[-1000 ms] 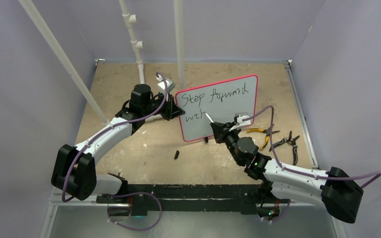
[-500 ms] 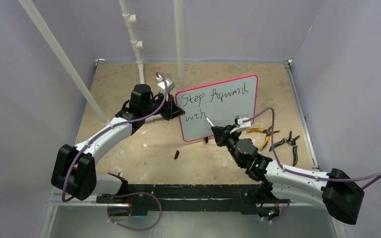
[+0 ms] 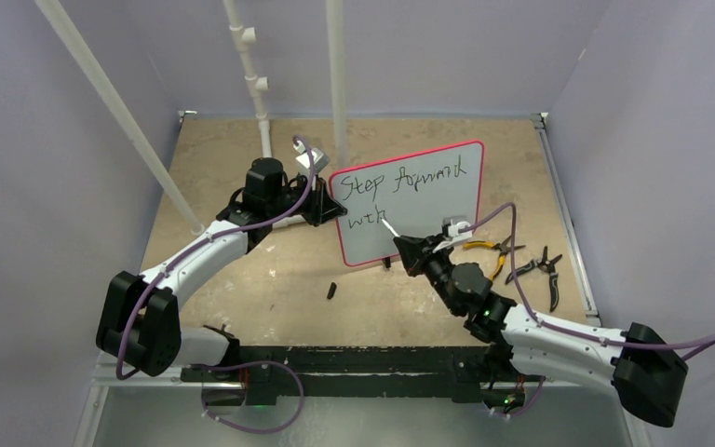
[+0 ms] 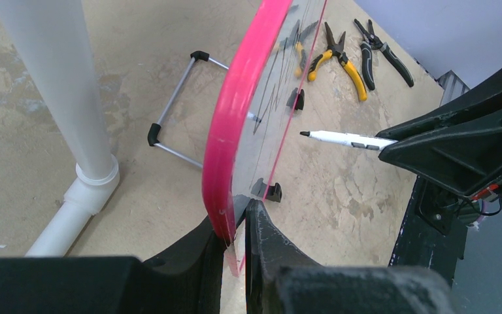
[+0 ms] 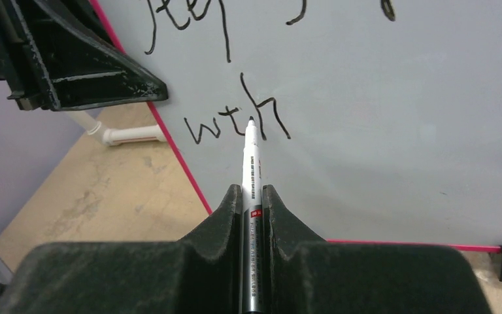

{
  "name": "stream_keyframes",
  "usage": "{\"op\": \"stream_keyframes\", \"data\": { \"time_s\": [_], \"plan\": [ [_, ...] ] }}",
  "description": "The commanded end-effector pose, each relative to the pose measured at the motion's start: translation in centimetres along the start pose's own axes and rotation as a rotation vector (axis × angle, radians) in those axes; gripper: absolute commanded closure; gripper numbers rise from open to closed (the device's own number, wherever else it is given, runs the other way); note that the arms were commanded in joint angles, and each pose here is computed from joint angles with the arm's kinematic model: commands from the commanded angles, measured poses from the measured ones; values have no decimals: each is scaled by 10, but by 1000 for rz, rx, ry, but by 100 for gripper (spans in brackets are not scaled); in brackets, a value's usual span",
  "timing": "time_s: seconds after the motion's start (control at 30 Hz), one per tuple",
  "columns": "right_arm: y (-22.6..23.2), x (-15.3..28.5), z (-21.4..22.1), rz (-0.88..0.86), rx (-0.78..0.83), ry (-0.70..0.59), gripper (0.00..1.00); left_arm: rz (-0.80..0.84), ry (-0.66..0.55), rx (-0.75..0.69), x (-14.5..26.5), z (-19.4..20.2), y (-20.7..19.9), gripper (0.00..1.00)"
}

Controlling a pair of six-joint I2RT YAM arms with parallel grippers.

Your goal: Write a sentence on the whiteboard

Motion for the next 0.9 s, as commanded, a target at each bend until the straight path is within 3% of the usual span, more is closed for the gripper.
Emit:
{"op": "stream_keyframes", "data": {
  "time_s": [0.0, 0.87],
  "plan": [
    [13, -8, -16, -58, 35, -52, 100, -50, 85, 46, -2, 19, 5, 100],
    [30, -30, -13, -111, 77, -45, 100, -51, 93, 52, -4, 21, 6, 100]
  ]
}}
Point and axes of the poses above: each gripper's point midway between its finger pads, its own x axis back along the fingers, its own y axis along the line the jaws close on, z = x × y, the point moved 8 cm from there along x, back along the fingers, and after that the axes turned 8 degrees about x, right-handed, at the moved point
